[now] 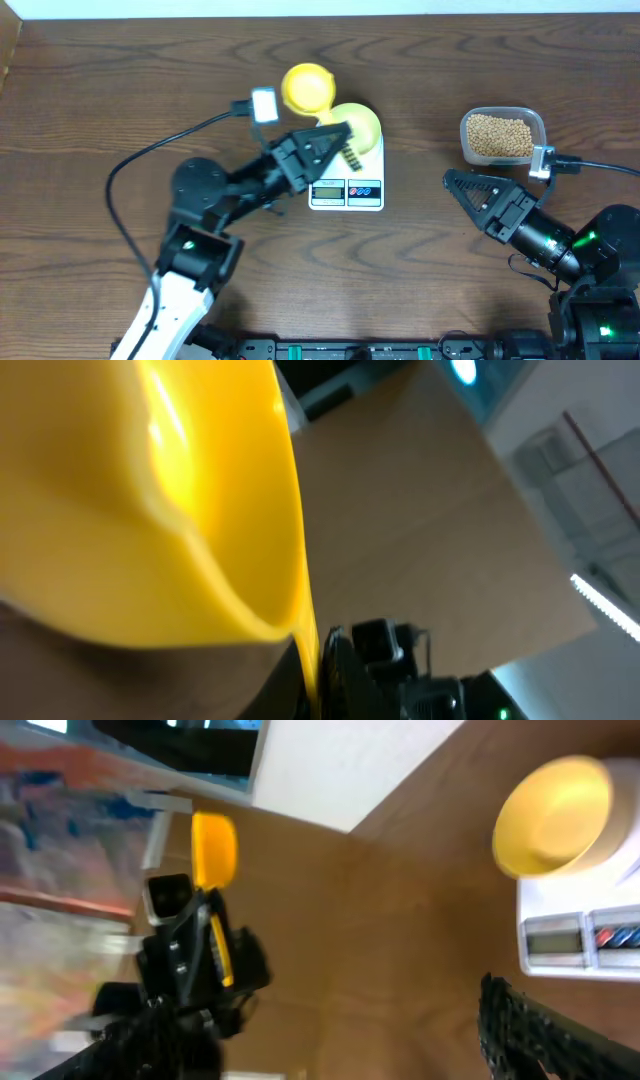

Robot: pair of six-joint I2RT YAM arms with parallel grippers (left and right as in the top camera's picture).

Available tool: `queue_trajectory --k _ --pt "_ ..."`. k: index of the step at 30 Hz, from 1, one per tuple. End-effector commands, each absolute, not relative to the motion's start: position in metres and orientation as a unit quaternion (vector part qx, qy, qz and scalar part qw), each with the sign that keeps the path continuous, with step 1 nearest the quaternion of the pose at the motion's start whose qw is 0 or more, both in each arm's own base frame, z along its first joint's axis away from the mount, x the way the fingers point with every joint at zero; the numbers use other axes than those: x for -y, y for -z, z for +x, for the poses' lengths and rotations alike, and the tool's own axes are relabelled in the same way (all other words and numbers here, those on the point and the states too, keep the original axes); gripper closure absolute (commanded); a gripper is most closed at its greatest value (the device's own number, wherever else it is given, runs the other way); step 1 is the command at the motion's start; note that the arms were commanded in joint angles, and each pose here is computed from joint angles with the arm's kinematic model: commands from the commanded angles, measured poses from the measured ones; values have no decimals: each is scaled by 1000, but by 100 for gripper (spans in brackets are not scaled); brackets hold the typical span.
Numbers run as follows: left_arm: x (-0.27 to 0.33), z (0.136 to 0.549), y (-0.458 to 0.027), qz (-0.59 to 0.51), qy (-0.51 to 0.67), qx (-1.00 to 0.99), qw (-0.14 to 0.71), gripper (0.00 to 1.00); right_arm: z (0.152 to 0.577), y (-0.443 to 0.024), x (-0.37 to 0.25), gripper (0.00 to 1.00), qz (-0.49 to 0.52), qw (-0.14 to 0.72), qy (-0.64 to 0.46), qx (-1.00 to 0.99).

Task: Scoop item into bowl and weigh 50g on scale
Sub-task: 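Lift the scoop with the left gripper and raise the right arm, then bring the yellow scoop toward the right gripper and close it on the handle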

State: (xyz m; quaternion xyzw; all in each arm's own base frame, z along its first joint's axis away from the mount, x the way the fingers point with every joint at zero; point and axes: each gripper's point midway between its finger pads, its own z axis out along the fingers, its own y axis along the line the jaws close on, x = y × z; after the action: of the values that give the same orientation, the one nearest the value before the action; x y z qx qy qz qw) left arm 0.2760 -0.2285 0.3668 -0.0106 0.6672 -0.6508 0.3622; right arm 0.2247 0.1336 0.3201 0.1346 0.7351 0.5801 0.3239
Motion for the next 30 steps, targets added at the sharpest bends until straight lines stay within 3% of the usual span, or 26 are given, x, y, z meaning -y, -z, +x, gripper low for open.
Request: queue_trajectory --k 1,7,30 --pt "248 291 -361 -61 660 -664 346 93 214 -330 -141 8 159 266 -620 -721" --pt "284 292 -349 -76 682 -657 311 93 209 -348 -145 14 119 280 -638 -707" --pt "317 272 -362 -117 721 -621 283 93 229 -348 -132 44 197 298 -629 -690"
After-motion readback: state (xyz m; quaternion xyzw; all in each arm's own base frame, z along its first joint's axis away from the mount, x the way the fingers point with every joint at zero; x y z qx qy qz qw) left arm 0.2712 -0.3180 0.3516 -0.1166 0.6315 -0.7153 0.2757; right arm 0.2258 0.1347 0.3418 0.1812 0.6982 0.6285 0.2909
